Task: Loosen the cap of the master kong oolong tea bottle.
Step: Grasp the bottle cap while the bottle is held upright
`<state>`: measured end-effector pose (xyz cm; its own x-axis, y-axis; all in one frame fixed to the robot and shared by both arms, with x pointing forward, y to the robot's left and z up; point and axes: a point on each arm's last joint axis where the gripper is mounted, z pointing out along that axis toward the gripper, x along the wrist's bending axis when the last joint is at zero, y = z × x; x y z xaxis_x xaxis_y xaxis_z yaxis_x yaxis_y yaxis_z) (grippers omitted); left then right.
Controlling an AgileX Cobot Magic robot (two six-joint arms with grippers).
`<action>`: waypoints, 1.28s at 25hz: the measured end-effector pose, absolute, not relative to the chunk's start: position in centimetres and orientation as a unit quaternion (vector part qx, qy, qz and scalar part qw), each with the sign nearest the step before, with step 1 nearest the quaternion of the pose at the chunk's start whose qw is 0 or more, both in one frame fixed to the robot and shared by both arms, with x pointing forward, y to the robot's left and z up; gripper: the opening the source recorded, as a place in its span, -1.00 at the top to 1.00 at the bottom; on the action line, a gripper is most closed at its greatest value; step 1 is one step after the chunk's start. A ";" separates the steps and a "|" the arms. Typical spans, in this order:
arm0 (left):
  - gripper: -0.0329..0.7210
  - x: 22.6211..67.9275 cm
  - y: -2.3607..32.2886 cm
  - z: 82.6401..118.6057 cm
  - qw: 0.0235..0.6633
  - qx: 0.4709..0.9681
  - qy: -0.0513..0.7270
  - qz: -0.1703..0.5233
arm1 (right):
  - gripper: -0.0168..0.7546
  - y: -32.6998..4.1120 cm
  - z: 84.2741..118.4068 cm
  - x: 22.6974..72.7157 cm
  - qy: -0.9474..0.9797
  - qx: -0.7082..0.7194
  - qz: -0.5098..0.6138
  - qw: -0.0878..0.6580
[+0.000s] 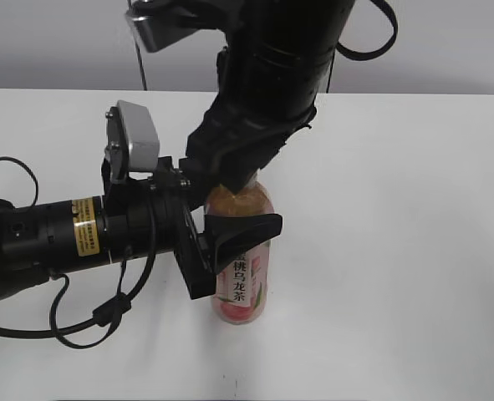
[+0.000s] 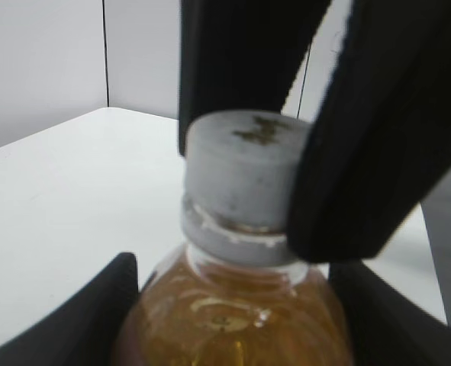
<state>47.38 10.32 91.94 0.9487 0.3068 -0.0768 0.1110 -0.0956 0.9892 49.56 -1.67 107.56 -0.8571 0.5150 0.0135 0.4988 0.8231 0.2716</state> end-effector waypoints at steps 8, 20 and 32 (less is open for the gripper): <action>-0.30 47.4 10.3 91.9 0.657 0.736 0.142 0.074 | 0.23 -1.7 107.6 49.6 0.974 0.180 0.131 0.042; -0.30 47.3 10.3 91.9 0.657 0.738 0.138 0.074 | 0.23 -1.7 107.6 49.6 0.981 -0.135 0.110 0.084; -0.30 47.3 10.3 91.9 0.656 0.739 0.134 0.075 | 0.23 -1.7 107.7 49.7 0.873 -0.468 0.074 0.120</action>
<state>47.28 10.27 91.92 0.9529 0.2963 -0.0645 0.0989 -0.1024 0.9898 49.68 -1.68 107.72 -0.5338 -0.7980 -0.2797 -0.8338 0.5517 0.0170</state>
